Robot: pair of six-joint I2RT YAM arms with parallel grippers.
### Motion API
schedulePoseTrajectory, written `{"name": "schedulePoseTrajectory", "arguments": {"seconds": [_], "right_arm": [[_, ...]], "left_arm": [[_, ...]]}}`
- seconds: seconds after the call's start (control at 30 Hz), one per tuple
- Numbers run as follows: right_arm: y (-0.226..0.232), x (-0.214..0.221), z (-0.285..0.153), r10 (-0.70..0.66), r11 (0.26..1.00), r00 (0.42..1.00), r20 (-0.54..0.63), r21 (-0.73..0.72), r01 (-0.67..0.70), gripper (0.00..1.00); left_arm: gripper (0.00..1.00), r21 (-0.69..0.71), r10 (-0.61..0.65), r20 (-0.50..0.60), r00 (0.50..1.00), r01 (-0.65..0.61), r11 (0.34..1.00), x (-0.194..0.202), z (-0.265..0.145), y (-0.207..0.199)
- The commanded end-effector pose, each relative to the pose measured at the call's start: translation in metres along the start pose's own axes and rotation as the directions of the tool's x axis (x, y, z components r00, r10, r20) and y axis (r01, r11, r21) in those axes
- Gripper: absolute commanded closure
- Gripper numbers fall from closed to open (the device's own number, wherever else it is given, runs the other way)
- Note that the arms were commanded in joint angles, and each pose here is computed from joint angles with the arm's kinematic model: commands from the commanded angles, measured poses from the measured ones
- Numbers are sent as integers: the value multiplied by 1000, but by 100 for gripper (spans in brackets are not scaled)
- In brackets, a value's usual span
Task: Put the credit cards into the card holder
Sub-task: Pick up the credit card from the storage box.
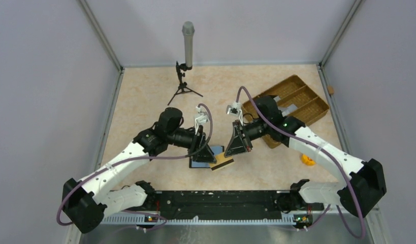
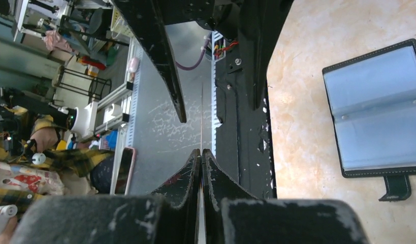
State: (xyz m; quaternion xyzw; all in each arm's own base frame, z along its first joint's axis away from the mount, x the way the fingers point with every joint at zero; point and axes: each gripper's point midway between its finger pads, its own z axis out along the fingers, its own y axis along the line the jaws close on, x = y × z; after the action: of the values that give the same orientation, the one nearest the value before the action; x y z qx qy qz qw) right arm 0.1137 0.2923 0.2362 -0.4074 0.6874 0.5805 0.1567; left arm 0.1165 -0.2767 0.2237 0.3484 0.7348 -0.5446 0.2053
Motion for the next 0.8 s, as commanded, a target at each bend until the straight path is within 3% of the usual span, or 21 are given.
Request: {"name": "schedulePoseTrajectory", "arguments": {"seconds": [0.0,0.33,0.37,0.43,0.5,0.53,0.57,0.67,0.77], "right_arm": [[14,-14,2,-103,993,995,-6,-60,102,100],[2,-17,6,-109,994,994,-19,-19,109,100],[-3,-19,5,-106,994,994,-14,12,106,99],[-18,-23,3,-85,993,996,6,83,84,75],[-34,-28,-6,-37,990,998,60,137,29,40],[-42,-32,-14,-5,988,994,105,156,-11,31],[-51,-35,-22,24,984,987,157,171,-52,26],[-69,-51,-46,63,969,935,348,202,-141,23],[-74,-56,-52,74,959,871,485,206,-196,23]], "left_arm": [[45,89,31,-32,999,-28,996,7,4,-11],[100,171,-17,-94,995,33,985,23,10,-20],[100,159,-25,-96,995,40,986,24,10,-18],[100,106,-47,-85,995,56,993,25,11,-10],[100,48,-78,-46,996,80,996,22,13,-1],[100,22,-86,-9,996,86,996,19,14,3],[100,4,-109,26,994,109,994,20,15,9],[100,-48,-149,205,967,162,986,0,14,19],[100,-116,-188,426,885,260,959,-24,3,38]]}}
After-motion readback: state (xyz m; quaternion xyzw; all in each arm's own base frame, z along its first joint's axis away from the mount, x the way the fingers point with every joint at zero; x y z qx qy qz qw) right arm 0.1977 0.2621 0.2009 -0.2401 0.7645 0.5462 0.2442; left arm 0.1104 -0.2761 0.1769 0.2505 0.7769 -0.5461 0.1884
